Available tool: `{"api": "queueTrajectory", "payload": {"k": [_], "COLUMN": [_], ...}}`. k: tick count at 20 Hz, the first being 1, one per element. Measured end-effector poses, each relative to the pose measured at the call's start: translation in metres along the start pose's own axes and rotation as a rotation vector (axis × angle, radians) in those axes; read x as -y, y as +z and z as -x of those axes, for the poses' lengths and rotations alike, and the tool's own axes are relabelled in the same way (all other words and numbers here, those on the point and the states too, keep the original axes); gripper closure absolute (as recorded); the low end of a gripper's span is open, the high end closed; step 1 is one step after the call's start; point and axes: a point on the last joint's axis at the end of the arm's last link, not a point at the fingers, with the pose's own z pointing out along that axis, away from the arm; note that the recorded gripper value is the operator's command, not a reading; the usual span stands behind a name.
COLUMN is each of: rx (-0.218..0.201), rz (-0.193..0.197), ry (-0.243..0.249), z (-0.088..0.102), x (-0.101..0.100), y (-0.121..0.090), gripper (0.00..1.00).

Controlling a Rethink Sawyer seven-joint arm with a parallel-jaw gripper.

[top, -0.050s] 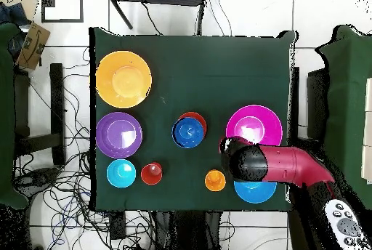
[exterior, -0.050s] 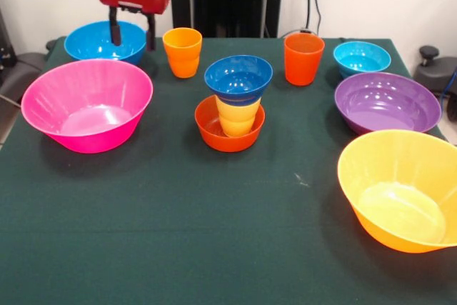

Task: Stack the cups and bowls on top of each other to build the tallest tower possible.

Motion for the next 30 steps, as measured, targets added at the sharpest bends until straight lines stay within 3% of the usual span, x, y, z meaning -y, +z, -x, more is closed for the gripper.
{"api": "queueTrajectory", "payload": {"k": [20,30], "rx": [-0.039,-0.058], "rz": [0.034,0.026], "ry": [-0.116,-0.161], "z": [-0.02,-0.032], "x": [-0.078,-0.1], "y": [-0.002,0.0], "gripper": [0.0,0.0]}}
